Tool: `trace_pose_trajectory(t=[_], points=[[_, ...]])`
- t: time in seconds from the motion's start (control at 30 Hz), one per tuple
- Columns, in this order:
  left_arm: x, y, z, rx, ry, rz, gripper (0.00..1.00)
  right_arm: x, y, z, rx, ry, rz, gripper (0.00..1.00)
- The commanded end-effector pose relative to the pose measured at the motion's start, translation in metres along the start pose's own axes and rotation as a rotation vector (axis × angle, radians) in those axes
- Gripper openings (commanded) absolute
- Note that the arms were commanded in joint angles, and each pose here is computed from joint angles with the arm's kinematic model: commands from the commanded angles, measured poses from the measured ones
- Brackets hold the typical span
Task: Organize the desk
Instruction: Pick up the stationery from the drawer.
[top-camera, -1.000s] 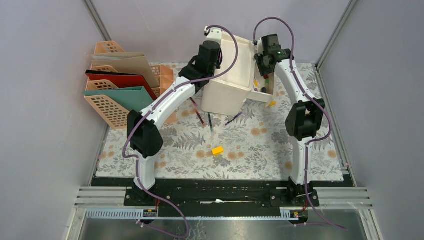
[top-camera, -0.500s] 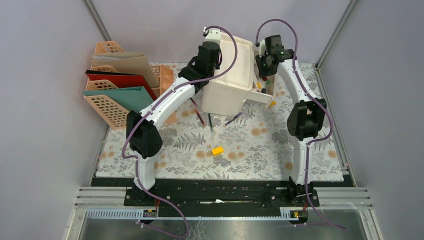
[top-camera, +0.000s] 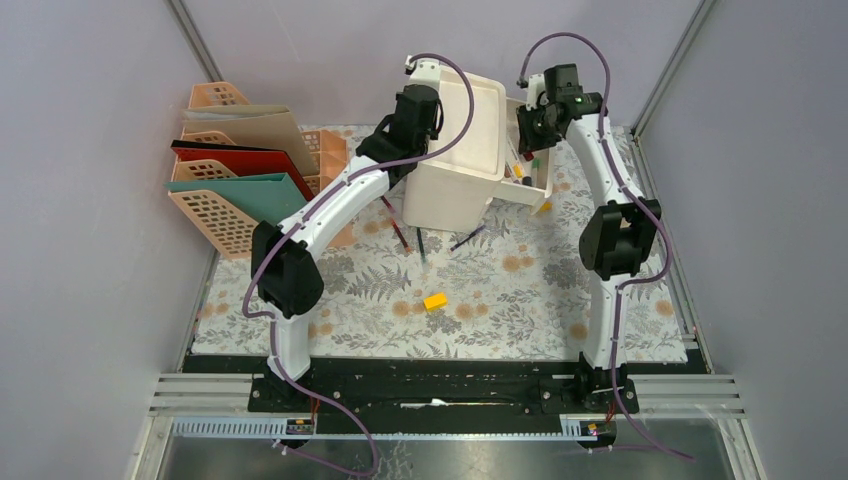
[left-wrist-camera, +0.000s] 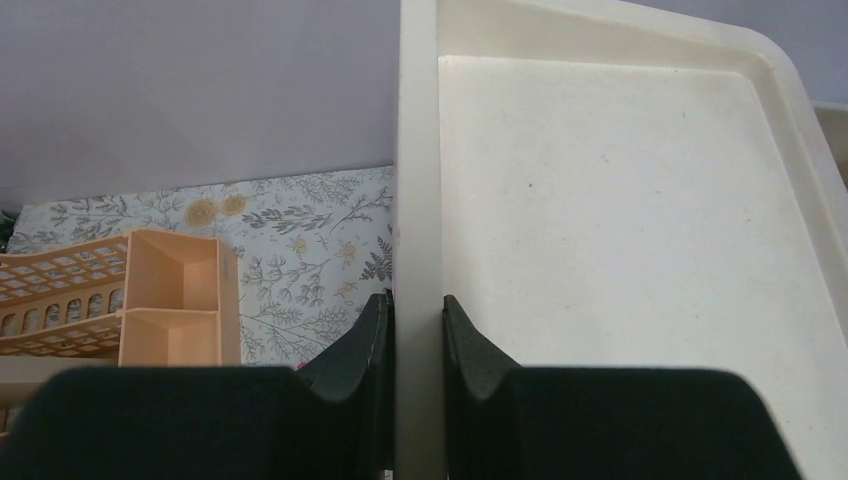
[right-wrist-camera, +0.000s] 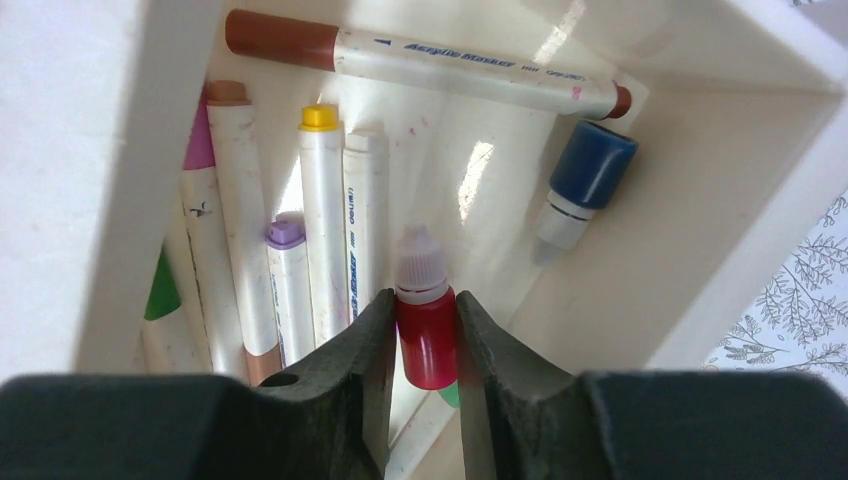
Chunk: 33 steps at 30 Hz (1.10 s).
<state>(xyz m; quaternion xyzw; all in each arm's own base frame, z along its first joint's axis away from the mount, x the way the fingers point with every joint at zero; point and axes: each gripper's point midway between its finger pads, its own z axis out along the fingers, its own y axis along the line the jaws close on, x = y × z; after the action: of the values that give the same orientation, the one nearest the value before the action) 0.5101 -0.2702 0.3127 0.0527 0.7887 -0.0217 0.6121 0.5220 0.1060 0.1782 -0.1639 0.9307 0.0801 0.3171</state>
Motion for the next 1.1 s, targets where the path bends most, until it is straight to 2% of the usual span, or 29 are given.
trace_pose_trajectory(t=[0.0, 0.17, 0.5, 0.7, 0.87, 0.97, 1.07], points=[[-0.112, -0.005, -0.041, 0.055, -0.322, -0.236, 0.00, -0.030, 0.003, -0.038, -0.068, -0.112, -0.010, 0.00], [-0.108, -0.002, -0.039, 0.040, -0.317, -0.229, 0.00, -0.041, 0.002, -0.051, -0.107, -0.174, 0.014, 0.00], [-0.102, 0.005, -0.030, 0.016, -0.309, -0.219, 0.00, -0.067, 0.028, -0.104, -0.328, -0.311, 0.055, 0.00], [-0.101, 0.014, -0.027, -0.007, -0.308, -0.216, 0.00, -0.077, 0.012, -0.135, -0.299, -0.383, 0.070, 0.00], [-0.100, 0.018, -0.027, -0.013, -0.310, -0.218, 0.00, -0.046, -0.040, -0.138, -0.223, -0.349, 0.172, 0.00], [-0.098, 0.018, -0.026, -0.010, -0.307, -0.218, 0.00, -0.008, -0.056, -0.116, -0.216, -0.256, 0.256, 0.00], [-0.099, 0.018, -0.027, -0.005, -0.307, -0.217, 0.00, 0.048, -0.056, -0.087, -0.232, -0.119, 0.351, 0.00]])
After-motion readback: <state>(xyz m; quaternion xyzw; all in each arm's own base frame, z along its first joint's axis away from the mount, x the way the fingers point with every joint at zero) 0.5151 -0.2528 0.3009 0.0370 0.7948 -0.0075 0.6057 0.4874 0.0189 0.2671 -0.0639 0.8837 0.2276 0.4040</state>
